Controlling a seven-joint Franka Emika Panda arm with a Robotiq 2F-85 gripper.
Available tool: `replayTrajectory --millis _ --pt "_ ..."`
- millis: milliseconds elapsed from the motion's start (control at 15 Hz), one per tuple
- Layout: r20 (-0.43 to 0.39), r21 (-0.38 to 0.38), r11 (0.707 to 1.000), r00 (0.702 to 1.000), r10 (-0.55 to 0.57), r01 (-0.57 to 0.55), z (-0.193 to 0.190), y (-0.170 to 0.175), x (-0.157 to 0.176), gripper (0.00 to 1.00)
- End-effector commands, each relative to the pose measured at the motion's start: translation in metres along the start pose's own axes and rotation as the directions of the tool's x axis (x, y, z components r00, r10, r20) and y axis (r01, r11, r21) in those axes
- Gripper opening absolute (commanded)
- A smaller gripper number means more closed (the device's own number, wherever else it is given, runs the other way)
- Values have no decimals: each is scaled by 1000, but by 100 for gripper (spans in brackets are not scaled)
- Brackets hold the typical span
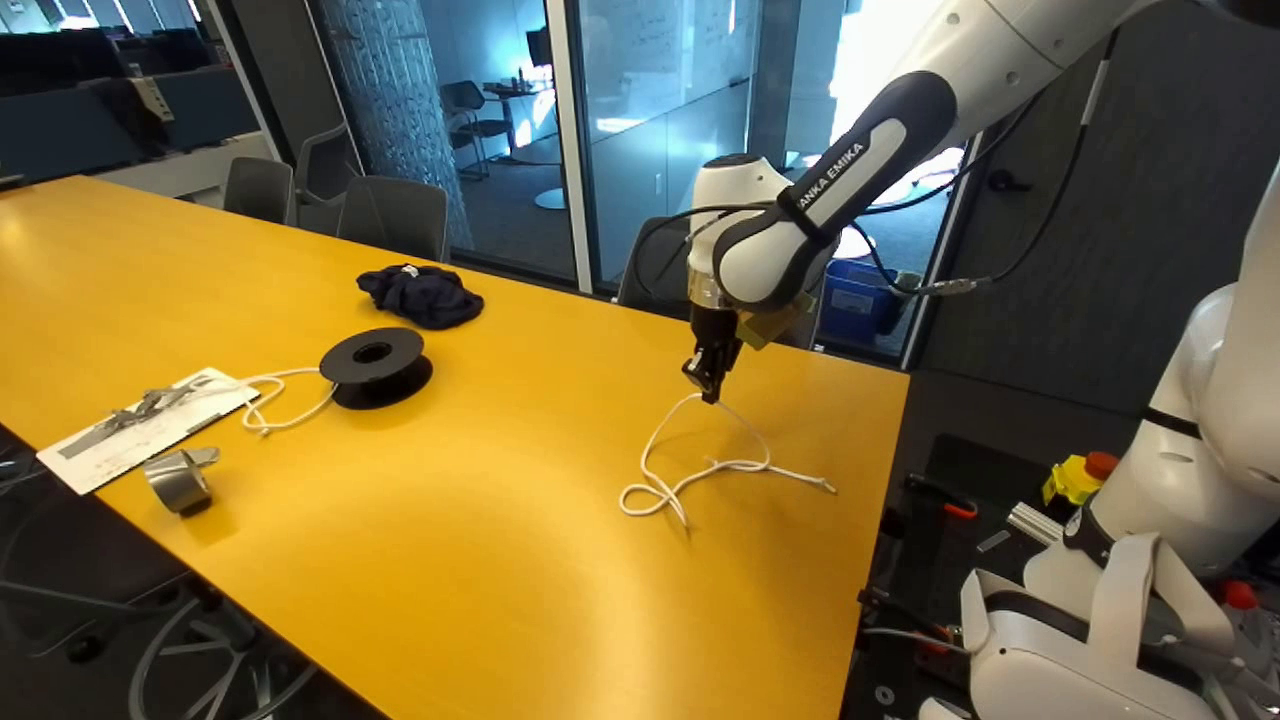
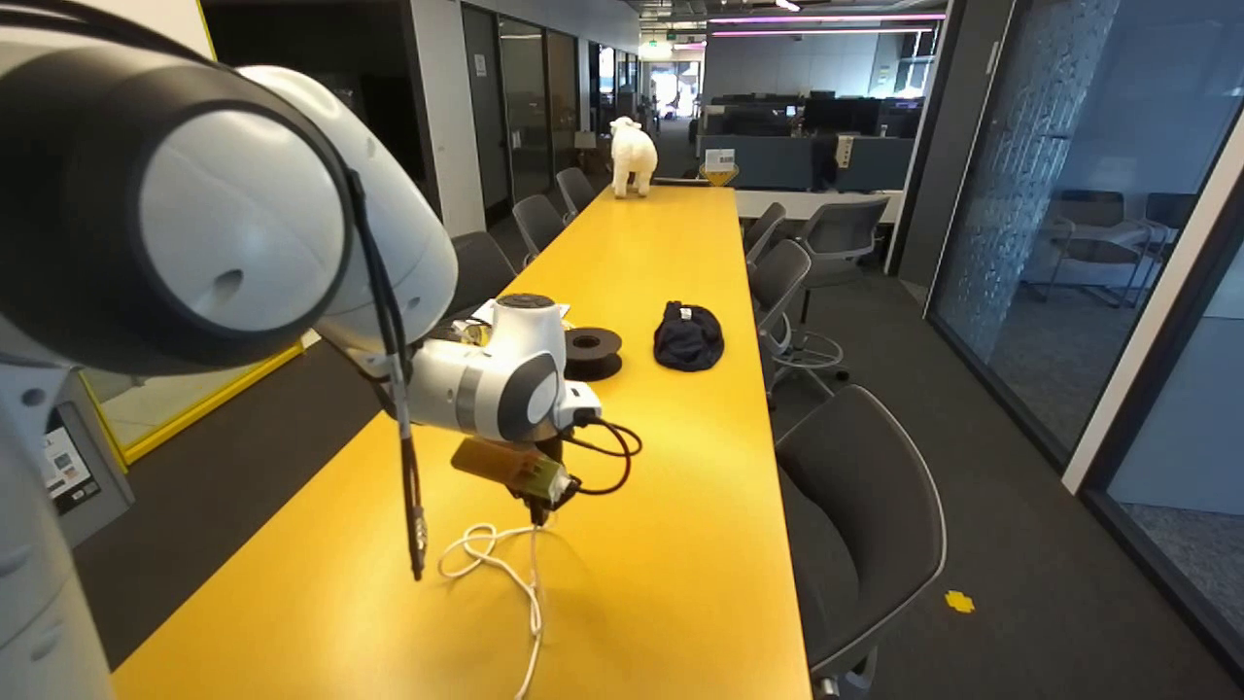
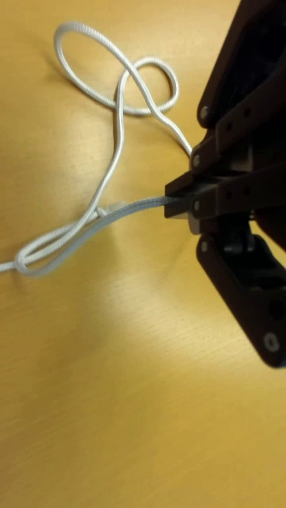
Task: Unfold the rope on the table
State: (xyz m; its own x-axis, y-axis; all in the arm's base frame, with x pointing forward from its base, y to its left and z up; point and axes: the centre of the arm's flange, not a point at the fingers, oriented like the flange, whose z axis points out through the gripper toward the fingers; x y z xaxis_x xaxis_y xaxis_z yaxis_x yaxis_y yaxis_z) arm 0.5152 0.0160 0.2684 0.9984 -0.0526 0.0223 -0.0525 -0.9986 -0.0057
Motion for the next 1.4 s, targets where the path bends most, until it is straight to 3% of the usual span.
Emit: replayTrajectory --millis 0,200,600,1067,1333 --pt "35 -1 997 996 -82 82 -36 -63 -5 8" --pt "53 -2 987 985 -162 162 -52 -109 -23 8" --pt "132 9 953 945 -301 302 -65 -168 -64 8" --pt "270 46 883 845 -462 468 -46 -208 -131 8" --pt "293 241 835 783 -549 495 -39 -216 -169 9"
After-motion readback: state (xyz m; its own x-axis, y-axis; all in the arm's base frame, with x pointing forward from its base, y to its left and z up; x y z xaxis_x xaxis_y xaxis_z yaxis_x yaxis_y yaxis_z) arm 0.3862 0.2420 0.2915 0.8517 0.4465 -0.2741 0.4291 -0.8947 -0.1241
